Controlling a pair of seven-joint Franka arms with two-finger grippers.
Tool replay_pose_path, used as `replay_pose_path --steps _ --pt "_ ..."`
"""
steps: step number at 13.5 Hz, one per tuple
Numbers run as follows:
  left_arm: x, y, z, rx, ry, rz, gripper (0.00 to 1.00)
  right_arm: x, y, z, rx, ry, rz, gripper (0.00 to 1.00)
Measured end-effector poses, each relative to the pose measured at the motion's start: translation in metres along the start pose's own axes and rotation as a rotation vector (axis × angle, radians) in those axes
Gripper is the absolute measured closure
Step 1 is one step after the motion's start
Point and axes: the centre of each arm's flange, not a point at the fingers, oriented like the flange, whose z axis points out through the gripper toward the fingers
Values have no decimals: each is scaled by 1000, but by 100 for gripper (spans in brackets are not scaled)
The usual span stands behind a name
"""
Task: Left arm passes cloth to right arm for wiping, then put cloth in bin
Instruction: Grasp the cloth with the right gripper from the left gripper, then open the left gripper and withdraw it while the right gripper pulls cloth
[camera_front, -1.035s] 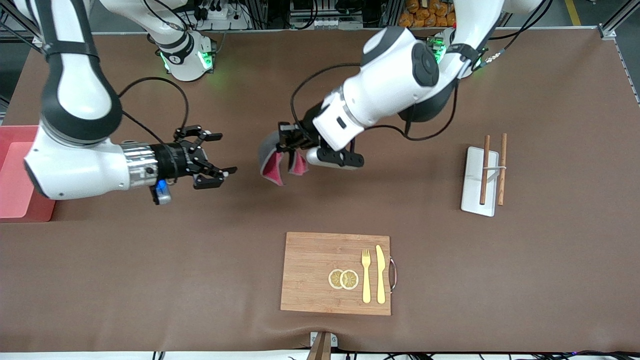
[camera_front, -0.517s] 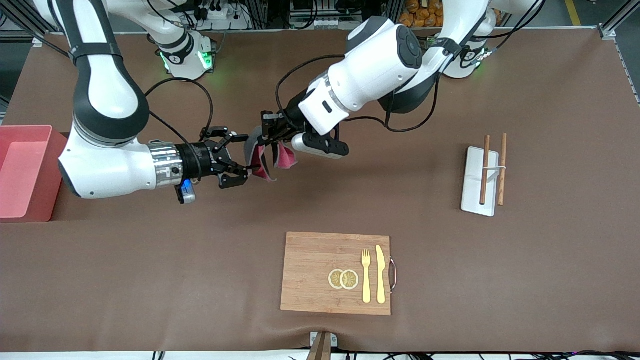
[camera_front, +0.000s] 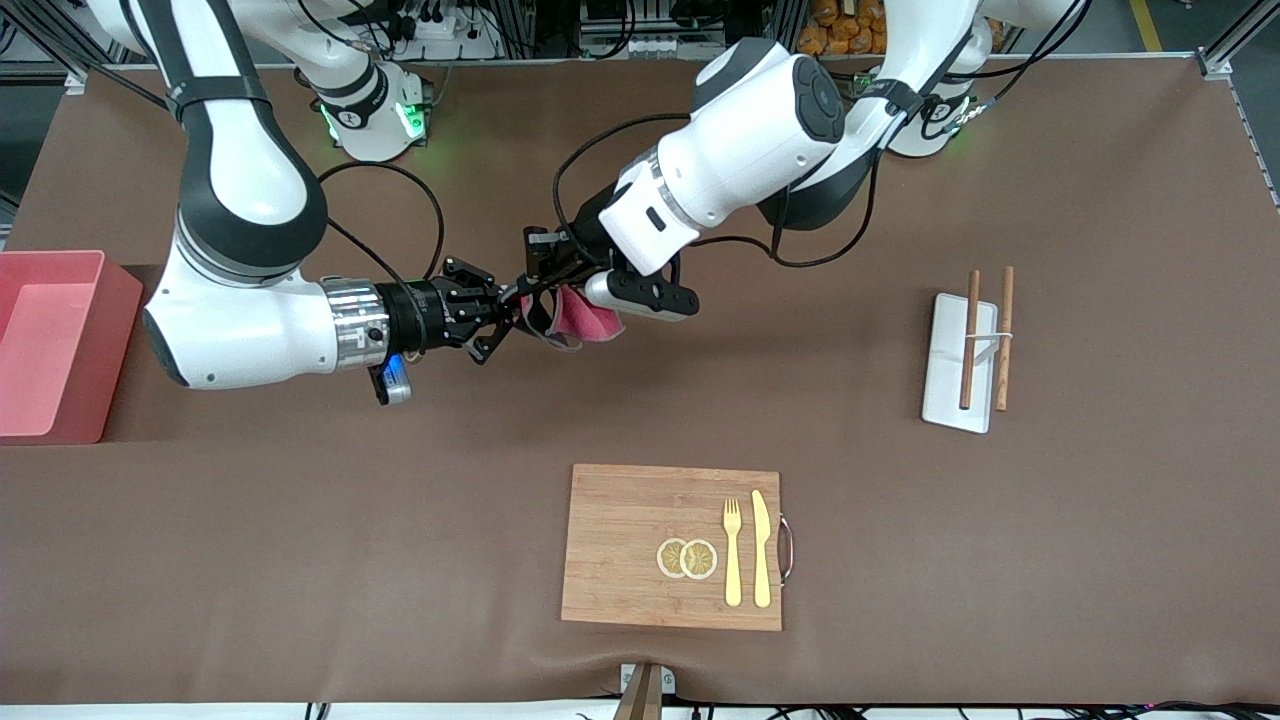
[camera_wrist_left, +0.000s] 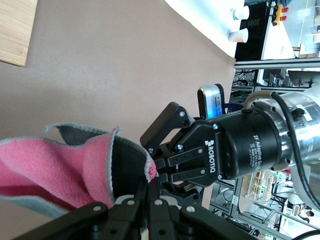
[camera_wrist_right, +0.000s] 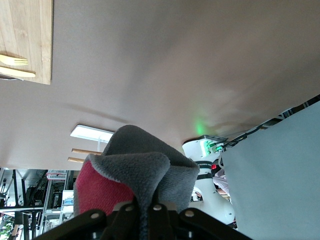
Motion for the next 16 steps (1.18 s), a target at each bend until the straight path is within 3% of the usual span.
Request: replay_pose_path --steps 3,4,9,13,16 --pt "1 0 0 -1 3 0 97 0 -1 -9 9 22 -40 97" --pt "2 -1 -1 -3 7 -2 93 2 0 -9 3 49 -75 97" --pt "30 -7 -27 -8 66 -19 41 28 0 -13 -54 244 -284 97" --pt "82 -43 -68 16 138 -92 1 56 -5 -3 -87 344 -407 97" --pt "89 -74 -73 84 117 -163 0 90 -15 33 -164 504 -452 97"
